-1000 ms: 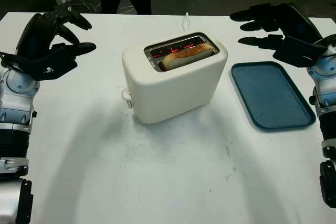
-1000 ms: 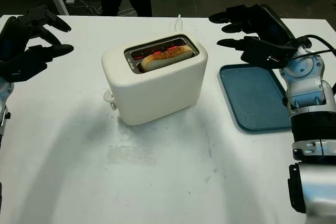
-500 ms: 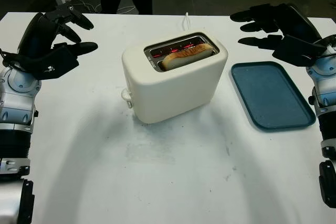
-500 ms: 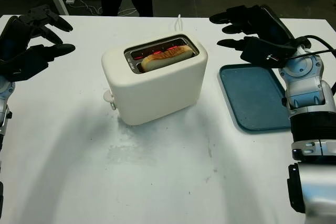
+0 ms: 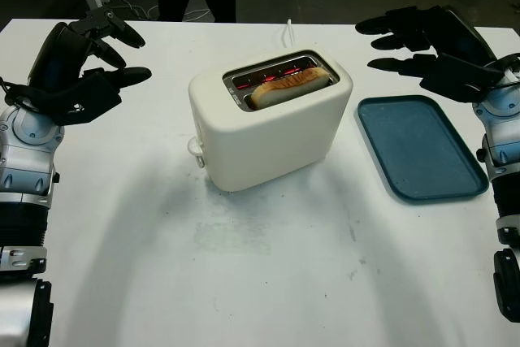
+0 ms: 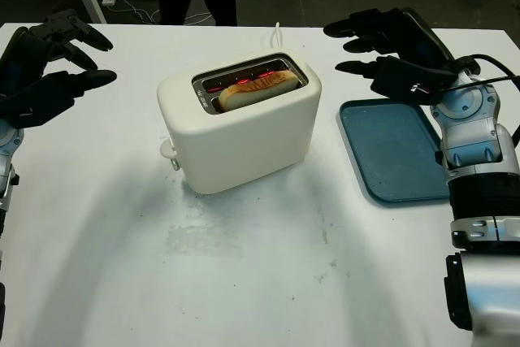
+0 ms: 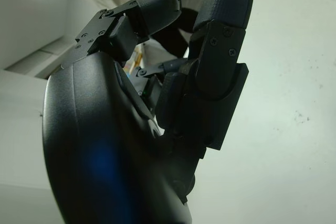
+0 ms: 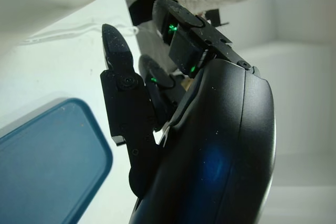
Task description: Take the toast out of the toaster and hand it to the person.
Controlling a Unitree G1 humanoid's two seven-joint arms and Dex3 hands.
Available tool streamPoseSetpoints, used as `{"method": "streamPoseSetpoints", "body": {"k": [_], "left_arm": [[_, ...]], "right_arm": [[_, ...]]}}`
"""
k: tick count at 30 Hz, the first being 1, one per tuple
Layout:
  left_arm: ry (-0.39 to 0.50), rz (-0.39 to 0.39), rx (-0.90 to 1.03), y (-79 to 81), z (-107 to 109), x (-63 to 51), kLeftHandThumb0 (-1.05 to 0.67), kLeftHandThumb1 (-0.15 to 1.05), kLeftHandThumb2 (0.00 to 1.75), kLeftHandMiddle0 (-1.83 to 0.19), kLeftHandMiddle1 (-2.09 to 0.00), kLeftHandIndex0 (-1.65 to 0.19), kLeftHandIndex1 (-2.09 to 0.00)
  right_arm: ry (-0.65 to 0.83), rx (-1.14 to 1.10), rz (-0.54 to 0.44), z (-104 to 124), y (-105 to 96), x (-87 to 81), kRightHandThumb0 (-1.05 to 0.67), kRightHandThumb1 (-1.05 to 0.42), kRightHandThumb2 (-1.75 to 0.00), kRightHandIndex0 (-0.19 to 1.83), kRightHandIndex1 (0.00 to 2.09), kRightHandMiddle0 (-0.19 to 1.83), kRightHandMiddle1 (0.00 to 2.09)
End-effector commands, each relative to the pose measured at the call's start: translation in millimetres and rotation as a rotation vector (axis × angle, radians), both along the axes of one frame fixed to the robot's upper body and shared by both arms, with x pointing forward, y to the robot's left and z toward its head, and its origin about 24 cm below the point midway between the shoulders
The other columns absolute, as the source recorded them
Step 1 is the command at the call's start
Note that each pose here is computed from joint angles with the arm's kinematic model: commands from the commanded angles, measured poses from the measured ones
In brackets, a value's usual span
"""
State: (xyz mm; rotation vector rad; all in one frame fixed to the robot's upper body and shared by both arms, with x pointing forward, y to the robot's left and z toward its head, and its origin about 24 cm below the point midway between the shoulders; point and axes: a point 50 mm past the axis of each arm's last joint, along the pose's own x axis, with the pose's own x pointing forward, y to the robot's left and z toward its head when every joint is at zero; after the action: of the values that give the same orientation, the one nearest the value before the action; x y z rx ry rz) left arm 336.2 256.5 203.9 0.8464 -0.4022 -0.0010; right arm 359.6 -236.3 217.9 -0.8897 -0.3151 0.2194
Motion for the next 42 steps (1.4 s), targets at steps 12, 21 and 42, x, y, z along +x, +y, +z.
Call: {"method": "streamPoseSetpoints", "body": {"k": [12, 21, 42], "left_arm": [[0.000, -0.024, 0.013, -3.6, 0.2, 1.5, -0.91, 0.92, 0.08, -0.50, -1.29, -0.41, -1.18], [-0.016, -0.032, 0.009, -4.2, 1.7, 1.4, -0.90, 0.92, 0.08, -0.50, -1.30, -0.41, -1.19], [0.011, -0.035, -0.012, -4.8, -1.5, 1.8, -0.92, 0.92, 0.09, -0.47, -1.31, -0.39, -1.20]], "right_arm": [[0.006, 0.009, 0.024, -0.8, 3.6, 2.4, -0.31, -0.91, 0.00, 0.78, 0.02, 0.73, 0.00], [0.000, 0.030, 0.040, -3.4, 3.7, 4.7, -0.29, -0.91, 0.00, 0.79, 0.02, 0.74, 0.01], [0.006, -0.013, 0.028, -3.9, 4.0, 3.9, -0.38, -0.92, -0.02, 0.79, 0.01, 0.73, 0.00]]}}
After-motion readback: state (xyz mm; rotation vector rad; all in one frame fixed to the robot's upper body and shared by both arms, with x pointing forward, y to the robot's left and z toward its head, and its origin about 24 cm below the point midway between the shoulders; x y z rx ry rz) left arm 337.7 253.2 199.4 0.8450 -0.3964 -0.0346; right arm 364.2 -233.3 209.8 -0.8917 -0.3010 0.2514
